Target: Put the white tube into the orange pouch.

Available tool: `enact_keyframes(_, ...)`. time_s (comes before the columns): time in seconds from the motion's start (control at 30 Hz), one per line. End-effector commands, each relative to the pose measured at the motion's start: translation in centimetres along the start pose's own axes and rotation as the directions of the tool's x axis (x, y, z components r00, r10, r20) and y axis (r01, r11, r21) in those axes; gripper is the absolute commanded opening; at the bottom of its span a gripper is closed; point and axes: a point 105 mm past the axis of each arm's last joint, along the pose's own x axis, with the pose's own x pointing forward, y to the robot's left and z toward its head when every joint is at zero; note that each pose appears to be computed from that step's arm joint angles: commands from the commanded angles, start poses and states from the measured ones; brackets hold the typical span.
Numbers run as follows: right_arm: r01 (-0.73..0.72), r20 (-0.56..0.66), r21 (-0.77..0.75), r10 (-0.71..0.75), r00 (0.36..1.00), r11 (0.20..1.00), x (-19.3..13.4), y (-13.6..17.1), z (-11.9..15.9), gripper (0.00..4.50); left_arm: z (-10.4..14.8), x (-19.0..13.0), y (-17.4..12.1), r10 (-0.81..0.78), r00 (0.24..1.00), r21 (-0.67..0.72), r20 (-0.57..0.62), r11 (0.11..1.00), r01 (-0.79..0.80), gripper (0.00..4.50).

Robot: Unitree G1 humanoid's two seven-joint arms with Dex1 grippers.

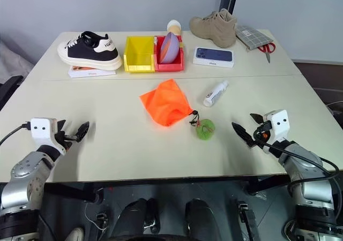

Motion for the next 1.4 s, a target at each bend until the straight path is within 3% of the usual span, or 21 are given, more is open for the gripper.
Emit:
enact_keyframes(0.03,-0.006,0.039,-0.029,0.007,0.999,1.0,0.1,0.2,1.0,4.26,1.5,-0.1,0.1,0.005,0.999,0.02,0.046,1.0,-0.006,4.5)
enact_keyframes(0.3,-0.017,0.05,-0.032,0.018,0.999,0.999,0.4,0.6,1.3,4.26,3.2,0.5,-2.6,-0.102,0.991,0.029,0.083,0.995,0.1,4.5)
enact_keyframes(0.4,-0.039,0.055,-0.041,0.041,0.998,0.998,1.0,1.3,1.5,4.26,4.2,0.7,-6.3,-0.234,0.965,0.042,0.122,0.972,0.23,4.5)
enact_keyframes(0.53,-0.045,0.067,-0.046,0.048,0.997,0.998,1.2,1.6,2.0,4.26,5.0,0.6,-12.7,-0.447,0.89,0.24,0.096,0.878,0.415,4.5)
enact_keyframes(0.63,-0.061,0.069,-0.05,0.065,0.996,0.997,1.1,2.4,1.9,4.26,6.6,1.2,-16.6,-0.513,0.848,0.354,0.129,0.823,0.444,4.5)
enact_keyframes(0.83,-0.117,0.039,-0.087,0.121,0.992,0.989,1.0,4.5,1.2,4.26,7.1,1.7,-23.2,-0.628,0.767,0.517,0.132,0.704,0.488,4.5)
enact_keyframes(1.03,-0.162,0.02,-0.111,0.165,0.986,0.981,1.0,5.8,1.0,4.26,5.8,2.8,-25.6,-0.646,0.759,0.607,0.085,0.637,0.474,4.5)
enact_keyframes(1.4,-0.189,0.018,-0.111,0.193,0.981,0.976,1.4,6.7,0.9,4.26,5.6,4.3,-26.4,-0.566,0.815,0.597,0.12,0.697,0.397,4.5)
